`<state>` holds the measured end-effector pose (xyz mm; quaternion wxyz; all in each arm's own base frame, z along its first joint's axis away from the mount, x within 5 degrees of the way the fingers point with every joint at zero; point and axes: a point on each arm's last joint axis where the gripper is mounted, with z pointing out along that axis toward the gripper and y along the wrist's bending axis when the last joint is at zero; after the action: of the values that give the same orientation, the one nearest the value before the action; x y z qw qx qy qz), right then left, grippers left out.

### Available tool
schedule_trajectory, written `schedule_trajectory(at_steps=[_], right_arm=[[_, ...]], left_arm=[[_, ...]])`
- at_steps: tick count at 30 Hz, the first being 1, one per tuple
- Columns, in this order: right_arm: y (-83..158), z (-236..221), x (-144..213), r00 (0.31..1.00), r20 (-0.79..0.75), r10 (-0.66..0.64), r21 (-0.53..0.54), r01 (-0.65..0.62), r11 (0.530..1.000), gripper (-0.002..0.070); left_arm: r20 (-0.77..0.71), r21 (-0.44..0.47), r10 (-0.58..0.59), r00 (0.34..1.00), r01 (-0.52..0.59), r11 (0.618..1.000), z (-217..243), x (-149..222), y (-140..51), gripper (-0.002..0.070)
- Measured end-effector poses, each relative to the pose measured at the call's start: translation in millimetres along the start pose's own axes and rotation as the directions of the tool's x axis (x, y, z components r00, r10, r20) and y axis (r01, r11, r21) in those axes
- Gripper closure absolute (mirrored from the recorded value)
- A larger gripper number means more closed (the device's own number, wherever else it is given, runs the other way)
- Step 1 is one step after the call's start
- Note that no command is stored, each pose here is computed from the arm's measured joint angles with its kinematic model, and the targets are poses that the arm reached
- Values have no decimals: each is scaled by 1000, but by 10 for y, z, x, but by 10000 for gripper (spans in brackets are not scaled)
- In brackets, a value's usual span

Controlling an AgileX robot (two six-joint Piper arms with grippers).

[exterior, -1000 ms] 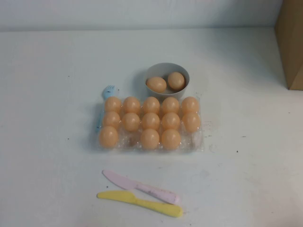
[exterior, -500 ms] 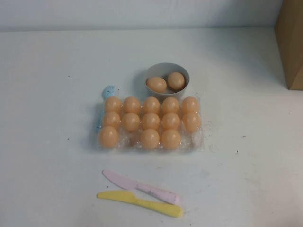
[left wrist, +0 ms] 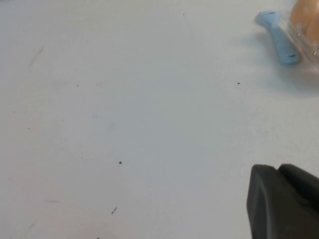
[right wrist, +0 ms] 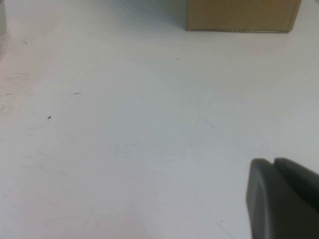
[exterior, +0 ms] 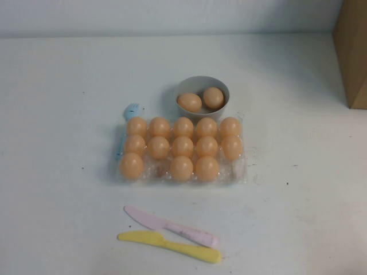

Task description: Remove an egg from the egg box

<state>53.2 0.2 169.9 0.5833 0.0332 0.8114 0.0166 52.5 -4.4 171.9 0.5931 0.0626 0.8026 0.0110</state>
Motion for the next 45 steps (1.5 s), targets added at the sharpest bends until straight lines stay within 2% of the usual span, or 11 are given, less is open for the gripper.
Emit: schedule_trajectory(at_steps=[12, 15, 17, 20, 22, 24, 26, 34, 39, 42, 45], right_arm=[[0, 0, 0, 1000, 0, 0, 0, 0, 1000, 694], [0, 0, 0, 1000, 0, 0, 0, 0, 1000, 694], [0, 0, 0, 1000, 0, 0, 0, 0, 1000, 694], [0, 0, 0, 1000, 0, 0, 0, 0, 1000, 694], [0, 0, 0, 1000, 0, 0, 0, 0, 1000, 694], [0, 0, 0, 1000, 0, 0, 0, 0, 1000, 694], [0, 0, 0, 1000, 0, 0, 0, 0, 1000, 694], [0, 0, 0, 1000, 0, 0, 0, 0, 1000, 694], [0, 0, 0, 1000, 0, 0, 0, 0, 1000, 694], [0, 0, 0, 1000, 0, 0, 0, 0, 1000, 694], [0, 0, 0, 1000, 0, 0, 0, 0, 1000, 694]], left_arm=[[11, 0, -8, 1000, 8, 1000, 0, -10, 0, 680], [72, 25, -146, 987, 144, 989, -3, -68, -13, 680], [120, 75, -343, 932, 336, 939, -9, -126, -27, 680], [155, 163, -622, 767, 602, 782, -23, -203, -29, 680], [151, 200, -721, 676, 694, 692, -29, -226, -28, 680], [149, 215, -759, 633, 729, 650, -32, -237, -25, 680], [155, 221, -773, 615, 741, 634, -34, -245, -20, 680], [259, 239, -783, 565, 748, 619, -58, -316, 53, 680], [195, 236, -788, 584, 751, 616, -50, -292, 9, 680], [108, 249, -748, 655, 710, 659, -107, -403, -64, 680], [27, 251, -629, 777, 604, 756, -163, -664, -114, 680]])
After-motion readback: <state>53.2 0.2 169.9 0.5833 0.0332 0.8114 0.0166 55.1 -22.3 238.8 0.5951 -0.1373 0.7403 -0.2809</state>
